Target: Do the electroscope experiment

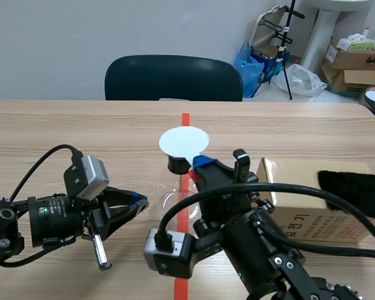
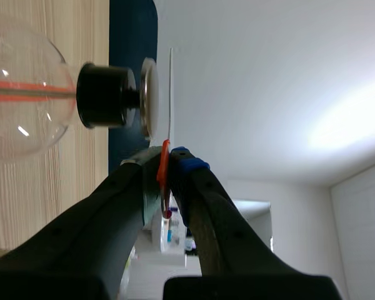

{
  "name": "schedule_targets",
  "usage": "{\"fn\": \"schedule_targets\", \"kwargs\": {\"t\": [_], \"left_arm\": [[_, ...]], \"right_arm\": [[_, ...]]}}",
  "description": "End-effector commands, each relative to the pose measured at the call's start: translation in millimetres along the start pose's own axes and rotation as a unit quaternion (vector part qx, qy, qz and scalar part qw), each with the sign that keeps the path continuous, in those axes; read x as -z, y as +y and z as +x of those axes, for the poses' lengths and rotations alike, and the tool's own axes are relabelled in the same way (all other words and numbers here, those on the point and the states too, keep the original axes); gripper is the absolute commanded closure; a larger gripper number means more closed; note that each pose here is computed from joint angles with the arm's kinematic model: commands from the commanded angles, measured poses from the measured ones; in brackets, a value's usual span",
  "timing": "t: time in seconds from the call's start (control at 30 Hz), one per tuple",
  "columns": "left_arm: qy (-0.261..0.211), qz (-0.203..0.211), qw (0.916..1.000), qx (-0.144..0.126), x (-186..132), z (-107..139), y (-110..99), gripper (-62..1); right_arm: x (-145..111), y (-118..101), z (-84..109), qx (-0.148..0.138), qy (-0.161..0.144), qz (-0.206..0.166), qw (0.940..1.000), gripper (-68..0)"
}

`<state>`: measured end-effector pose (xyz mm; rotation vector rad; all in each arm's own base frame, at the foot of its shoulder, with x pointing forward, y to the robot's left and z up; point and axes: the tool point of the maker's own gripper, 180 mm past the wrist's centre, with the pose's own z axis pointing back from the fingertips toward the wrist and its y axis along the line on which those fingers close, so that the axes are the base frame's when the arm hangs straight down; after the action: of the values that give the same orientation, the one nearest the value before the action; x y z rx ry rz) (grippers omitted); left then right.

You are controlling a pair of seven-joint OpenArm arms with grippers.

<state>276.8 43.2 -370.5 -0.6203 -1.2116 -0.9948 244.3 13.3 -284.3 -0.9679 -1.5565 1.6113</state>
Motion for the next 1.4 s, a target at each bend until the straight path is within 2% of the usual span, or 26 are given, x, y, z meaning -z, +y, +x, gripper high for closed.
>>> {"fn": "schedule_targets", "kwargs": {"t": [0.0, 0.17, 0.3, 0.6, 0.8, 0.93, 1.07, 1.27, 1.37], "left_arm": [[-0.023, 0.006, 0.9997, 0.001, 1.4, 13.2, 4.7, -3.2], [-0.023, 0.006, 0.9997, 0.001, 1.4, 13.2, 4.7, -3.2], [-0.023, 0.006, 0.9997, 0.001, 1.4, 13.2, 4.7, -3.2], [-0.023, 0.006, 0.9997, 0.001, 1.4, 13.2, 4.7, -3.1], [-0.023, 0.006, 0.9997, 0.001, 1.4, 13.2, 4.7, -3.2], [-0.023, 0.006, 0.9997, 0.001, 1.4, 13.2, 4.7, -3.2], [-0.023, 0.006, 0.9997, 0.001, 1.4, 13.2, 4.7, -3.2], [-0.023, 0.006, 0.9997, 0.001, 1.4, 13.2, 4.7, -3.1], [-0.023, 0.006, 0.9997, 0.001, 1.4, 13.2, 4.7, -3.1]], "right_arm": [[3.2, -9.3, -9.1, -0.008, 0.012, -0.017, 0.9998, -1.0], [1.7, -9.5, -28.7, -0.007, 0.066, -0.017, 0.9976, -1.0], [-1.6, -9.7, -46.5, -0.006, 0.117, -0.017, 0.9930, -1.0], [-14.0, -9.9, -81.7, -0.004, 0.219, -0.018, 0.9756, -1.0], [-21.9, -9.9, -96.6, -0.003, 0.264, -0.018, 0.9643, -1.0], [-26.1, -9.8, -103.4, -0.003, 0.286, -0.018, 0.9582, -1.0], [-28.0, -9.8, -106.2, -0.003, 0.295, -0.018, 0.9554, -1.0], [-27.9, -9.8, -106.1, -0.003, 0.294, -0.018, 0.9555, -1.0], [-25.5, -9.8, -102.5, -0.003, 0.283, -0.018, 0.9590, -1.0]]}}
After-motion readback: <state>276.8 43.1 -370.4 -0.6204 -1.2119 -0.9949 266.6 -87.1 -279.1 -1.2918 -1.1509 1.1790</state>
